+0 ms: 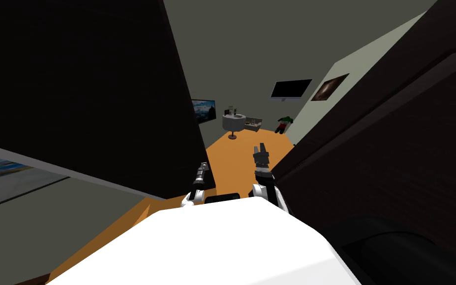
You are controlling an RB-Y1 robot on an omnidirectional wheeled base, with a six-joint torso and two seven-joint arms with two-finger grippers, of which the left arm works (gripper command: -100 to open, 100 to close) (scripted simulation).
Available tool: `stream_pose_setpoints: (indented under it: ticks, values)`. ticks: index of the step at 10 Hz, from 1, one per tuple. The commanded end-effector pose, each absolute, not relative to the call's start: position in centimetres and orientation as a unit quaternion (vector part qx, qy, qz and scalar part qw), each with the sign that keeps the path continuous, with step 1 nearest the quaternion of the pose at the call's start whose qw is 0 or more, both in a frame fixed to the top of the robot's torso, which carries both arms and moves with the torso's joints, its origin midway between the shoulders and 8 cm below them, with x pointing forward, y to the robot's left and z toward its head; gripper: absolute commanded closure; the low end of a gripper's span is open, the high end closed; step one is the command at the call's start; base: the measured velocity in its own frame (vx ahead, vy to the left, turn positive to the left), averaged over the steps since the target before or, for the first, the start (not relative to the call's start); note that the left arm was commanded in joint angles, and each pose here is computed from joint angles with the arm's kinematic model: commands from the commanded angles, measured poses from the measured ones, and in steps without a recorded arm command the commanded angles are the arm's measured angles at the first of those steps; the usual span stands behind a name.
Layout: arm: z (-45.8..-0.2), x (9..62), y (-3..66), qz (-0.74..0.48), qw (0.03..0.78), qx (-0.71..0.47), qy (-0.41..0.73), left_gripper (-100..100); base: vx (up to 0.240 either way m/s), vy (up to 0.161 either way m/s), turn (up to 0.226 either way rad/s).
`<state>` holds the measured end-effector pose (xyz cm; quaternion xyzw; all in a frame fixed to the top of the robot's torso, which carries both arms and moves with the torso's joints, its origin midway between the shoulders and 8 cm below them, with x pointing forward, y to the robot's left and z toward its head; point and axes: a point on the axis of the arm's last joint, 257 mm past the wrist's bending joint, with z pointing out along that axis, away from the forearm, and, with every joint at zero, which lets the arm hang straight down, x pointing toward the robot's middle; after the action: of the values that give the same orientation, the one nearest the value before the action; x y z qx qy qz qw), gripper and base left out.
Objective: Push the door open
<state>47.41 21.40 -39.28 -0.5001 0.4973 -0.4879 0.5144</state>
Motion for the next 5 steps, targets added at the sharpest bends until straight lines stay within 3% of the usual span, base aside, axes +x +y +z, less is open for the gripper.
stream_pose_setpoints:
  ticks: [1, 3, 5]
  values:
    - [-39.2, 47.4, 21.6, -0.487, 0.516, -0.5, 0.496, 100, -0.004, 0.009, -0.009]
    - [-39.2, 47.4, 21.6, -0.487, 0.516, -0.5, 0.496, 100, 0.0, 0.0, 0.0]
    - [-39.2, 47.5, 23.8, -0.474, 0.528, -0.497, 0.499, 100, 0.132, 0.05, 0.073]
